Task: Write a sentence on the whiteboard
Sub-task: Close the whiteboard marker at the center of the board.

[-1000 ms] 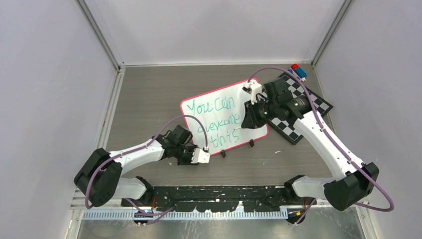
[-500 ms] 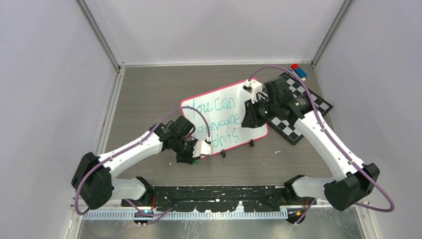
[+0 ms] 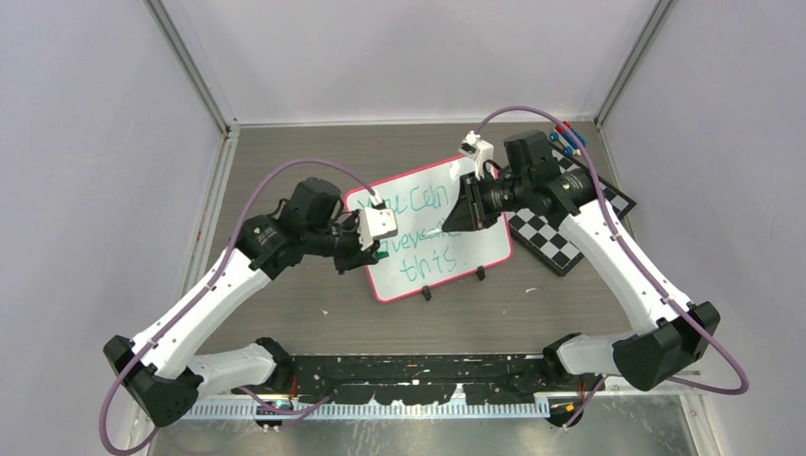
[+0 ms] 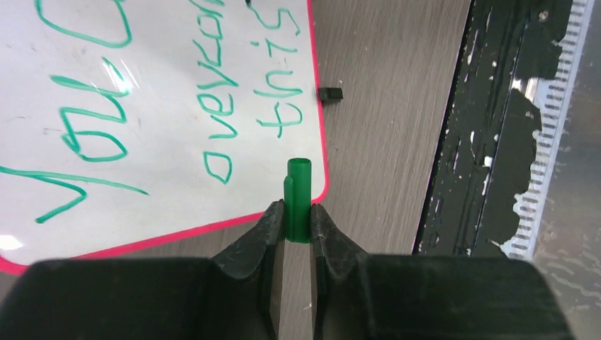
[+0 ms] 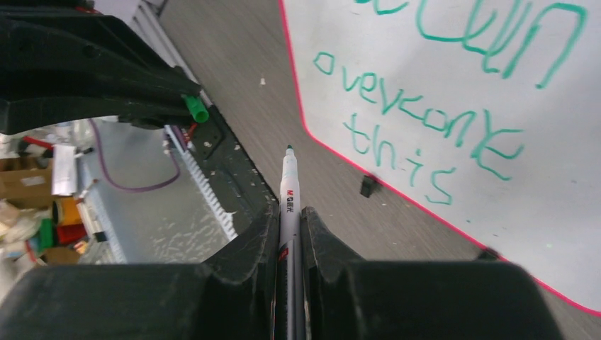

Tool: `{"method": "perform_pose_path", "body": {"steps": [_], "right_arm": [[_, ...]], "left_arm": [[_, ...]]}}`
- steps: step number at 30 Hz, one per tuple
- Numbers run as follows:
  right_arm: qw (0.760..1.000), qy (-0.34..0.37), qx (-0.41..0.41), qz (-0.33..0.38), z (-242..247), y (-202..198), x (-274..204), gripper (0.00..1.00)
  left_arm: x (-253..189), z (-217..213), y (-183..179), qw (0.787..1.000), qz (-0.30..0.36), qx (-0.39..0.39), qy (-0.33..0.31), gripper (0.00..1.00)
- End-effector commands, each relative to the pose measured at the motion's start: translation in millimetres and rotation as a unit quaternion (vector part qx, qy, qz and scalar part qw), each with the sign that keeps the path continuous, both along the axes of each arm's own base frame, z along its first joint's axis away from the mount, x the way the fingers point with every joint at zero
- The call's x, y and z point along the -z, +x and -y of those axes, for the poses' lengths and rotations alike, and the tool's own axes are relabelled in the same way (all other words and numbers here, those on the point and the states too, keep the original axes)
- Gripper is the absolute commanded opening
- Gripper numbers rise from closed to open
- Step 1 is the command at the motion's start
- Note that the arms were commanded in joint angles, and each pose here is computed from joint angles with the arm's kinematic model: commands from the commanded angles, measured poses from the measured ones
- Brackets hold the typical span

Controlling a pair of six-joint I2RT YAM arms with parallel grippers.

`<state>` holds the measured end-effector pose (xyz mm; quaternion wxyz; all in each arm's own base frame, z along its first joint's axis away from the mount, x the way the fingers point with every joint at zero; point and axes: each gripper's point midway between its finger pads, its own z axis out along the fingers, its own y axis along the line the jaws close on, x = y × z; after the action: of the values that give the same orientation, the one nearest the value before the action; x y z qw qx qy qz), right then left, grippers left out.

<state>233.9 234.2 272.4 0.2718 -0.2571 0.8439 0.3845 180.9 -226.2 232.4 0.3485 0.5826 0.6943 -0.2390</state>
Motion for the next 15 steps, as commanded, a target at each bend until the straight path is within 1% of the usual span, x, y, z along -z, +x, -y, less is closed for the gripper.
{"method": "perform_pose_path", "body": {"steps": [1,3,8,15], "right_arm": [[0.995,0.087,-0.048,-0.021,-22.2,-13.4,-36.2,0.0],[0.993,0.1,-0.058,-0.03,-25.0,-17.7,-40.8,0.0],[0.988,0.123,-0.086,-0.04,-28.9,-33.2,-50.6,0.0],[0.986,0.121,-0.107,-0.041,-35.3,-43.5,-50.9,0.0]], "left_arm": [[-44.9,16.2,2.9,0.996,0.029,-0.002,-0.079,0.0],[-48.8,19.9,-1.5,0.995,0.033,0.02,-0.088,0.0],[-60.2,24.2,-0.2,0.992,0.06,0.037,-0.106,0.0],[-72.1,30.5,-5.7,0.988,0.058,0.051,-0.132,0.0]]}}
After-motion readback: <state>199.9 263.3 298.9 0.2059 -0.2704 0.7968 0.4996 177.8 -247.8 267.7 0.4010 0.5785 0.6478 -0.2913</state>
